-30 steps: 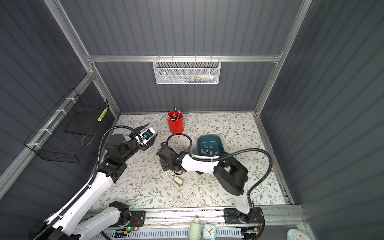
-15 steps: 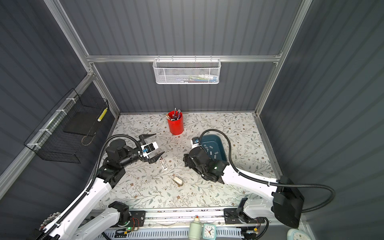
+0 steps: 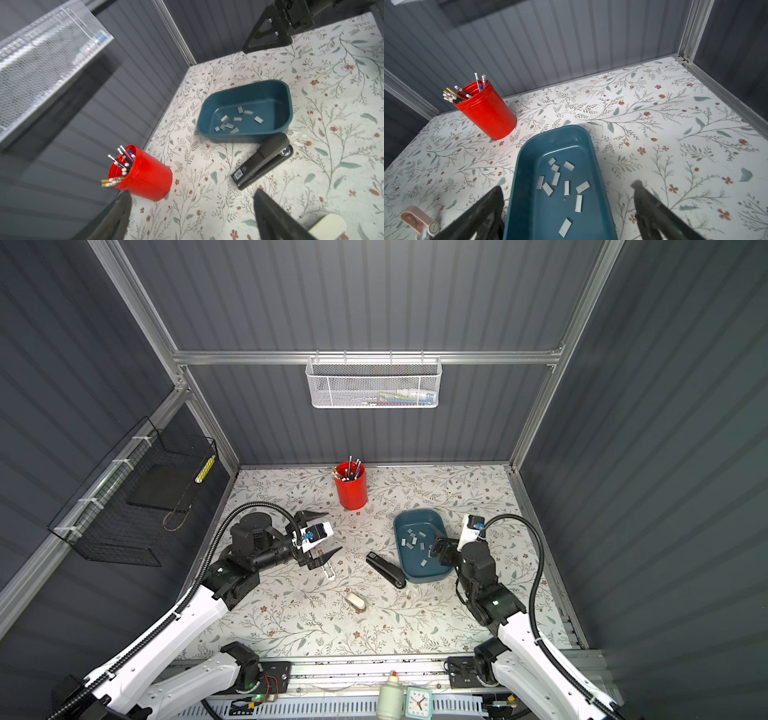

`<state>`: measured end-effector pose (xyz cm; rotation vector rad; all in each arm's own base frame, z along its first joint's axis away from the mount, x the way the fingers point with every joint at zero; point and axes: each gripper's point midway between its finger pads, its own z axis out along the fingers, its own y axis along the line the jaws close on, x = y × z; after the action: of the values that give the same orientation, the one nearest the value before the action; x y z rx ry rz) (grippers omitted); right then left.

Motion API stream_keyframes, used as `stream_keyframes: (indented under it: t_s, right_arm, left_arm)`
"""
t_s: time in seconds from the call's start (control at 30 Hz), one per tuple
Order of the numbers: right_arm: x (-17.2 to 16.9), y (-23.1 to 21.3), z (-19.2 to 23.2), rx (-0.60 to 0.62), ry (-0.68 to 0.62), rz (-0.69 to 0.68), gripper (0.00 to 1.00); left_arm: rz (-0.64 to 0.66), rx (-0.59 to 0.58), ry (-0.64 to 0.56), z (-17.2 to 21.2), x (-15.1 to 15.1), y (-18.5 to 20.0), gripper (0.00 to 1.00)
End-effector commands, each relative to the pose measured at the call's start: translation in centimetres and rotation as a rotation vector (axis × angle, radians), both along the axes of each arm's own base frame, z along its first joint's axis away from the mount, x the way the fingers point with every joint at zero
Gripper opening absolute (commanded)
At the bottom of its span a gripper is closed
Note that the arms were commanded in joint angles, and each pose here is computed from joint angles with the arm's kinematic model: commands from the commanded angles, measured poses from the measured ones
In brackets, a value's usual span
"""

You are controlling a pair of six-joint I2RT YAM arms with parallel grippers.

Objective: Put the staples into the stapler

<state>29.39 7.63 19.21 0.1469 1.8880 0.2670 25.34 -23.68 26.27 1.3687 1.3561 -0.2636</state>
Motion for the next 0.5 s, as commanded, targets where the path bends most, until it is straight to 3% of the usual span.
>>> stream_keyframes:
  t_s: [0.0,0.17,0.3,0.47]
  right_arm:
    - [0.4,-0.2,-0.6,0.012,-0.034,0.015,0.98]
    - [1.0,-1.9,-3.5,0.012,-0.015,-0.045,0.98]
    - [0.7,-1.9,-3.5,0.025,-0.038,-0.028,0.98]
    - [0.6,-1.8,-3.6,0.029,-0.046,-0.023,0.99]
  left_arm:
    - [-0.08,0.162,0.05,-4.9,-1.3,-0.7,0.87]
    - [-0.284,0.329,0.023,-10.3,-5.6,-1.9,0.89]
    - [-0.327,0.409,-0.018,-13.0,-7.3,-2.2,0.9]
    - [-0.38,0.485,0.033,-15.8,-8.5,-2.8,0.9]
